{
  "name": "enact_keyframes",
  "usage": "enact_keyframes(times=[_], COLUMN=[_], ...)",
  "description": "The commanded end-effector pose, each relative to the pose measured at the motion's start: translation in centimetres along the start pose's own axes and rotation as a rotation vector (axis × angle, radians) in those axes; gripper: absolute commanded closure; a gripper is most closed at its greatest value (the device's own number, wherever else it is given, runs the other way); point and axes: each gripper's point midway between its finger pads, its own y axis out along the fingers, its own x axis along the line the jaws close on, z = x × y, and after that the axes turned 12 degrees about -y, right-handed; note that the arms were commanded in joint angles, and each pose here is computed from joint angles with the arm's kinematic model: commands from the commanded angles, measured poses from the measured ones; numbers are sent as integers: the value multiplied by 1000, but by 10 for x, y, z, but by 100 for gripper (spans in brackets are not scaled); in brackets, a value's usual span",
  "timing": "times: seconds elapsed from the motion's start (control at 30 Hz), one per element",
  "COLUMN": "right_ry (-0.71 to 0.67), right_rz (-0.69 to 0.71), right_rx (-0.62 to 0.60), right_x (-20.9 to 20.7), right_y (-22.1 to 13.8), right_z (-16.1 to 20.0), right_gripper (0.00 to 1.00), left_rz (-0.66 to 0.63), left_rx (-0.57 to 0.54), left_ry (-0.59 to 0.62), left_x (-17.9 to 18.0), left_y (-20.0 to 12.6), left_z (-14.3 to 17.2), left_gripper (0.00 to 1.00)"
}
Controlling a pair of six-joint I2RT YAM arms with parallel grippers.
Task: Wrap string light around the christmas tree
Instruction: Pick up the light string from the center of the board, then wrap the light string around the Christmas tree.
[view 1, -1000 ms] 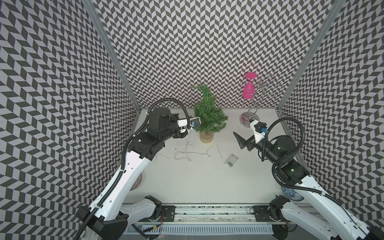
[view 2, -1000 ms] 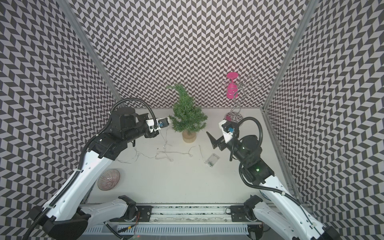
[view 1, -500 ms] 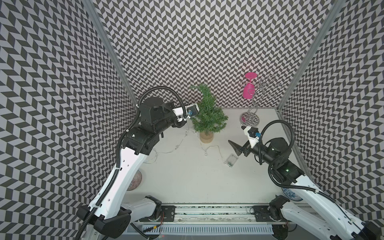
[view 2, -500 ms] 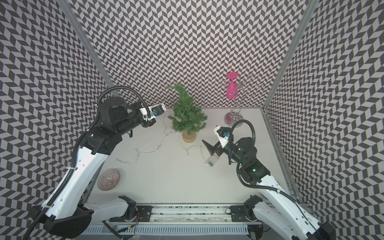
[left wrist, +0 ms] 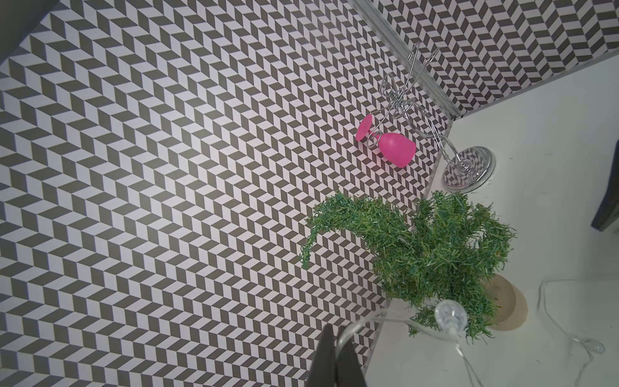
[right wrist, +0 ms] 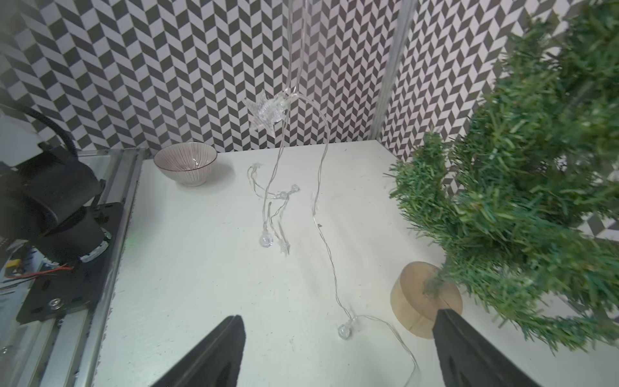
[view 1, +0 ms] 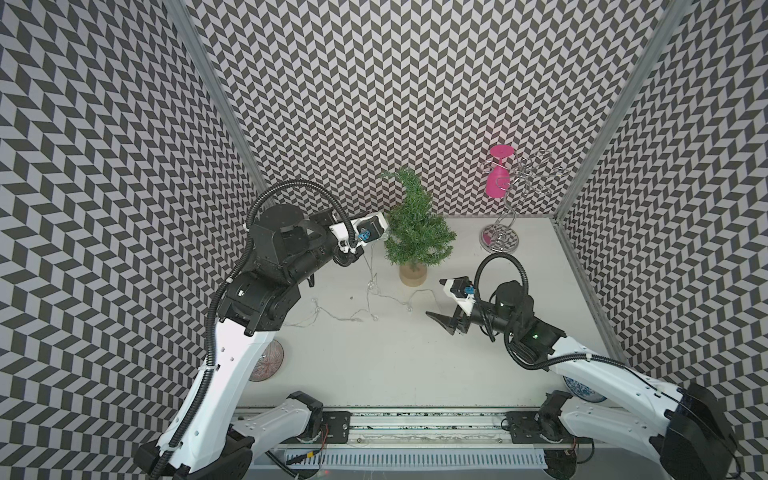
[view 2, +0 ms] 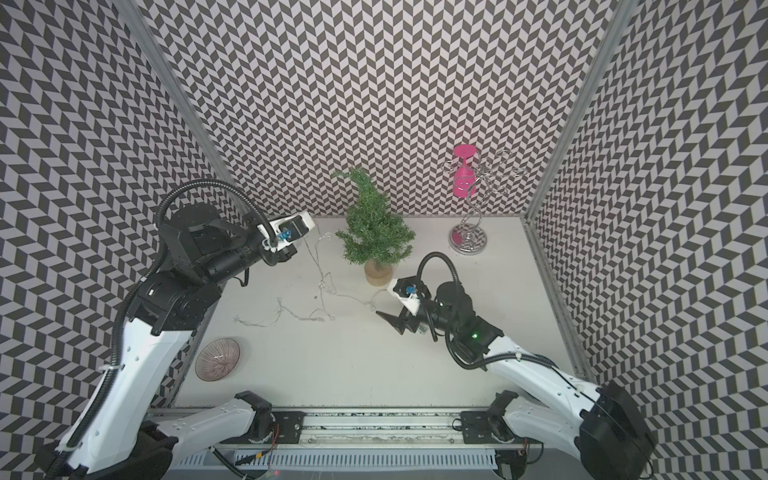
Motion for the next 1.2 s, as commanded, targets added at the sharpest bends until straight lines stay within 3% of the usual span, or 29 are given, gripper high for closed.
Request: enact_keyframes(times=[0.0, 0.23, 0.47, 0.57, 1.17], right_ry=[-85, -83, -98, -110, -207], right_rz=[39, -8, -37, -33, -134], right_rx=[-106, -150, -220, -219, -204], right_x=[-10, 0, -2, -5, 21], right_y=[9, 39, 70, 79, 133], right_z=[-35, -44, -73, -77, -80], right_gripper=[11, 15, 28, 34, 46], left_rz=[26, 35, 59, 61, 89], left_rx=[-22, -66, -80, -78, -134], left_ry=[-20, -39, -50, -57, -82], left_x=[-5, -8, -16, -18, -25], left_y=[-13, -29, -35, -36, -49], left_z=[-6, -17, -17, -15, -26], left_gripper=[100, 100, 100, 100, 100])
